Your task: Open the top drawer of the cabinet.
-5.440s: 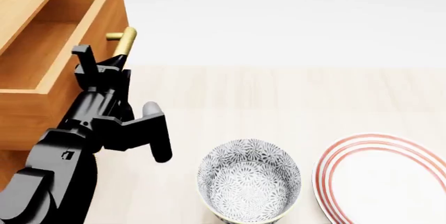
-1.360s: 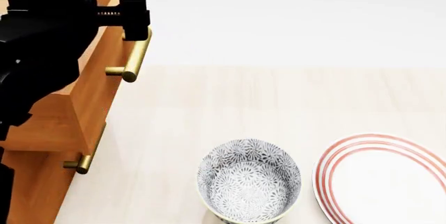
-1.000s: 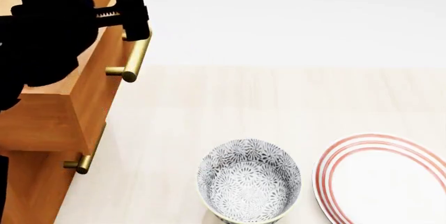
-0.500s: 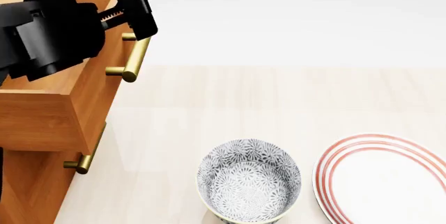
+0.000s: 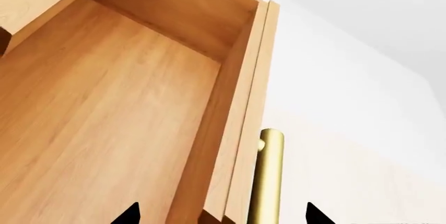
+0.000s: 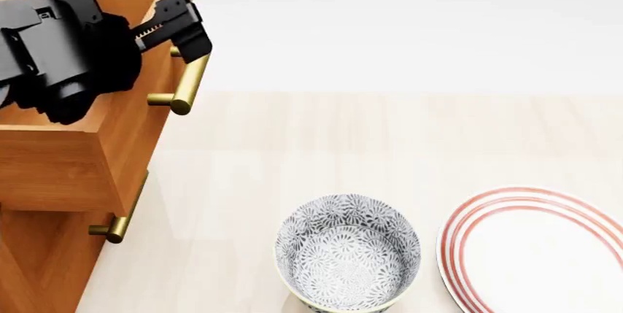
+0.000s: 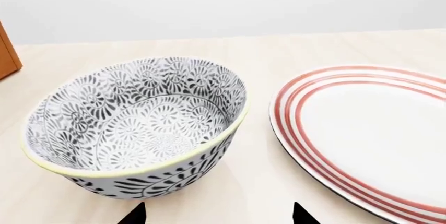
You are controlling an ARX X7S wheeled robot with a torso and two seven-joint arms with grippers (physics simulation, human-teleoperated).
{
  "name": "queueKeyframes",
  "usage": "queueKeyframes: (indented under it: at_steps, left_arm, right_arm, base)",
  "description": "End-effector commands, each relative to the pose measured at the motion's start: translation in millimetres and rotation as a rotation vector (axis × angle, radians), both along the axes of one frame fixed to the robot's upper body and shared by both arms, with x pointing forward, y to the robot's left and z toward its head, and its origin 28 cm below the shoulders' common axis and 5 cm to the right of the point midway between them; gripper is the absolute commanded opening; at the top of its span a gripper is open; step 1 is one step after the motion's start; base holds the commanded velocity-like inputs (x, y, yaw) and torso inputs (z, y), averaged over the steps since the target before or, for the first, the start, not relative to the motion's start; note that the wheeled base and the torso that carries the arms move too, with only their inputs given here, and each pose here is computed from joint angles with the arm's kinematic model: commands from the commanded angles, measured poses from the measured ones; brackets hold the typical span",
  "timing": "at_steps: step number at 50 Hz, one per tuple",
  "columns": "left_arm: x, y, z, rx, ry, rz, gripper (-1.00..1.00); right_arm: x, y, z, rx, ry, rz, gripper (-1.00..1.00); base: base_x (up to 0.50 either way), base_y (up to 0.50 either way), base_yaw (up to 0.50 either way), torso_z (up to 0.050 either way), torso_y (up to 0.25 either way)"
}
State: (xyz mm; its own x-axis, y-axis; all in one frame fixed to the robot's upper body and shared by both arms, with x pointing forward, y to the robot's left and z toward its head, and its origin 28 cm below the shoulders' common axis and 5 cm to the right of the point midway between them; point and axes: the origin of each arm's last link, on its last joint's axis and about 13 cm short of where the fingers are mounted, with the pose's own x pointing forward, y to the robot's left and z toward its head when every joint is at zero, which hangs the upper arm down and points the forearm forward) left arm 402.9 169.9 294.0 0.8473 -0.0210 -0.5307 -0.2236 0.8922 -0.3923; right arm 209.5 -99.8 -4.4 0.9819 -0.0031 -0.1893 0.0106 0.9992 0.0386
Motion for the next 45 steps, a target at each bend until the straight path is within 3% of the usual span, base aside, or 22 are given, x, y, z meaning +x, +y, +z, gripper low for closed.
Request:
queueKeyframes:
  at_steps: [1, 3, 16, 33, 45]
  left_arm:
    - [1.9, -8.0, -4.6, -0.082, 0.071, -0.004, 1.00]
    - [3.2, -7.1, -5.1, -0.113, 0.115, 0.013, 1.00]
    - [-0.2, -12.7, -3.5, -0.143, 0.129, -0.012, 1.00]
    - [-17.5, -33.8, 3.2, -0.162, 0.119, -0.180, 1.00]
    - [-24.5, -42.2, 1.8, -0.133, 0.111, -0.263, 1.00]
  right_arm:
    - [2.0, 1.8, 2.0, 0.010, -0.015, 0.003, 1.00]
    - [1.8, 1.8, 2.4, 0.010, -0.014, 0.004, 1.00]
    - [1.4, 1.8, 1.8, 0.010, -0.011, 0.006, 1.00]
    - [1.3, 1.9, 0.1, 0.009, -0.007, 0.009, 1.00]
    - [0.7, 1.9, -0.4, 0.009, -0.005, 0.010, 1.00]
  base:
    - [0.00, 0.00, 0.00, 0.000, 0.000]
    - [0.00, 0.00, 0.00, 0.000, 0.000]
    - [0.00, 0.00, 0.00, 0.000, 0.000]
    - [0.00, 0.00, 0.00, 0.000, 0.000]
    - [0.00, 0.00, 0.00, 0.000, 0.000]
